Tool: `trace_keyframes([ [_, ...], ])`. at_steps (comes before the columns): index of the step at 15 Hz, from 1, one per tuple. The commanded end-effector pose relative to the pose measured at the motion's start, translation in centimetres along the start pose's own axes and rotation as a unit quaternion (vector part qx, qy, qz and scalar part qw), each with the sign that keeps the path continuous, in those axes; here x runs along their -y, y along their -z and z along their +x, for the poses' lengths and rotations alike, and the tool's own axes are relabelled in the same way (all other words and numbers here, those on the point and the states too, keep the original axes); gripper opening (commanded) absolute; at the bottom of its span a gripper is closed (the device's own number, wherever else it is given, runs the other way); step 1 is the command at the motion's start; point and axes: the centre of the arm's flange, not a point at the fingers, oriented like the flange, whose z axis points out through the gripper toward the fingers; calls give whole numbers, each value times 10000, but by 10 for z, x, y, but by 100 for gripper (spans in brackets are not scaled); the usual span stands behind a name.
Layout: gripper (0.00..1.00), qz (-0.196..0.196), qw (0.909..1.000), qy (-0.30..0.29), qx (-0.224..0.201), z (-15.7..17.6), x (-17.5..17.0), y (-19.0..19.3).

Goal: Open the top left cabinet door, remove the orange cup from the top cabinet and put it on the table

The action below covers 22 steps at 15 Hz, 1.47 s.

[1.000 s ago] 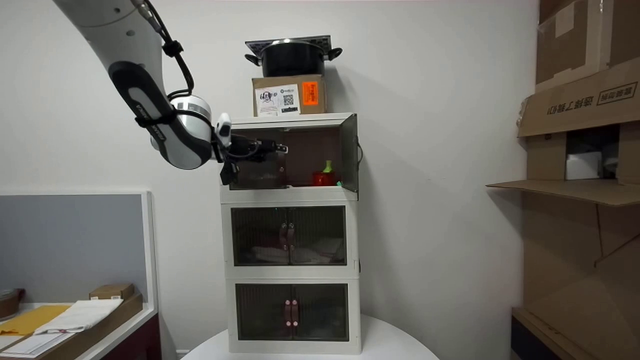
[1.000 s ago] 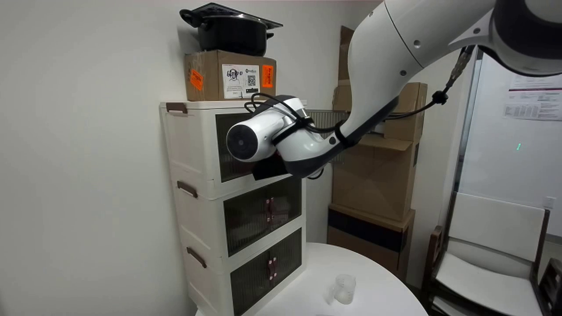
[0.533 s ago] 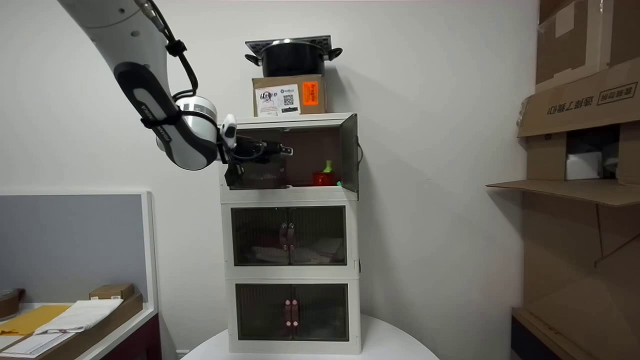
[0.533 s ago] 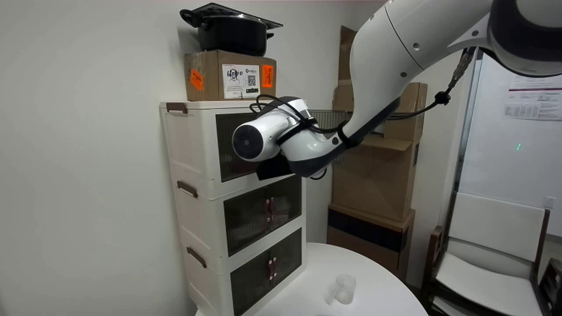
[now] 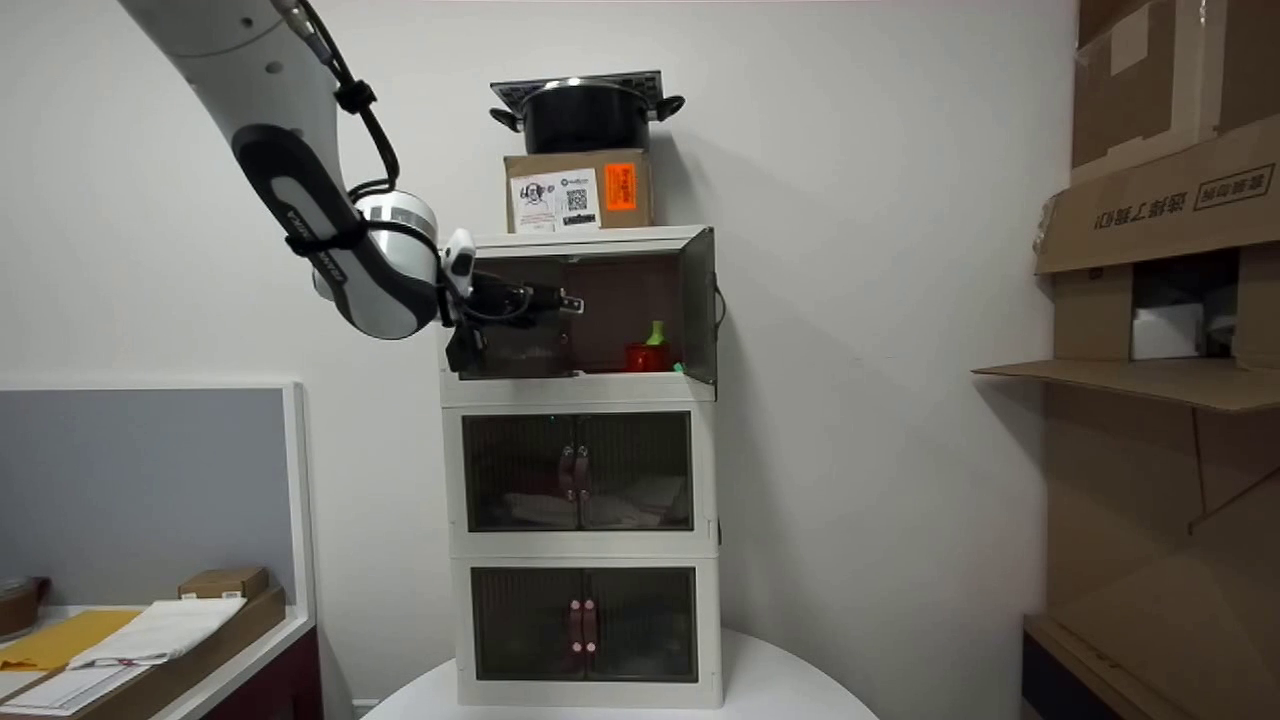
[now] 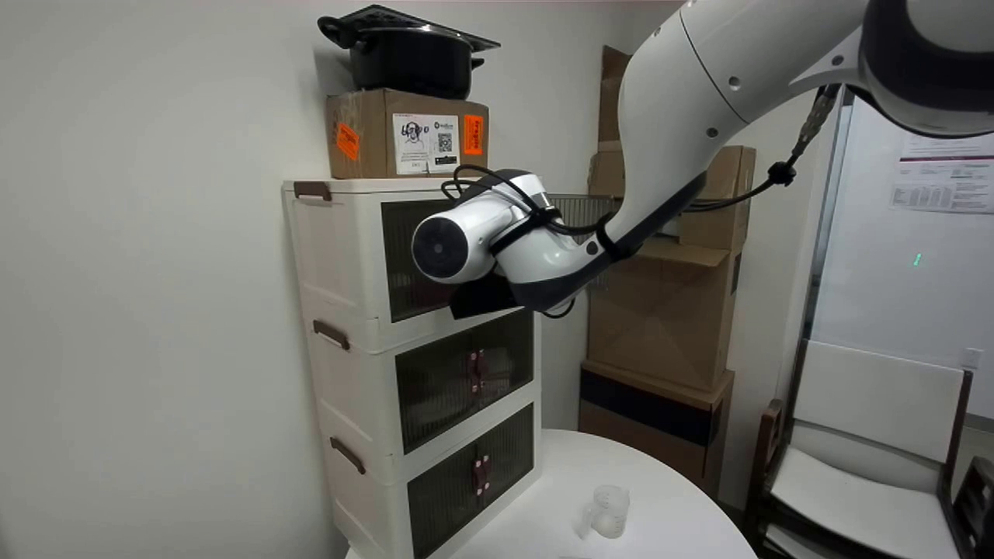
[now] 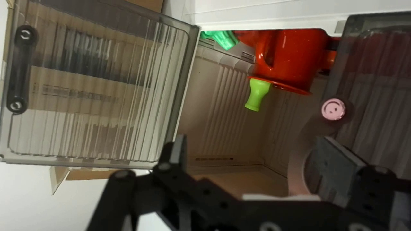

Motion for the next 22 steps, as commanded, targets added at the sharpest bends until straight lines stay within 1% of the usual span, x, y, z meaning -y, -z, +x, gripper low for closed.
trace_keyframes([
  [1,100,179,9998,-63,-38,5,11,-10],
  [9,100,239,9997,-97,21,10,14,-27],
  [15,100,149,9998,-112,48,6,2,-34],
  [22,100,47,9998,-152,156,-7,-10,-24],
])
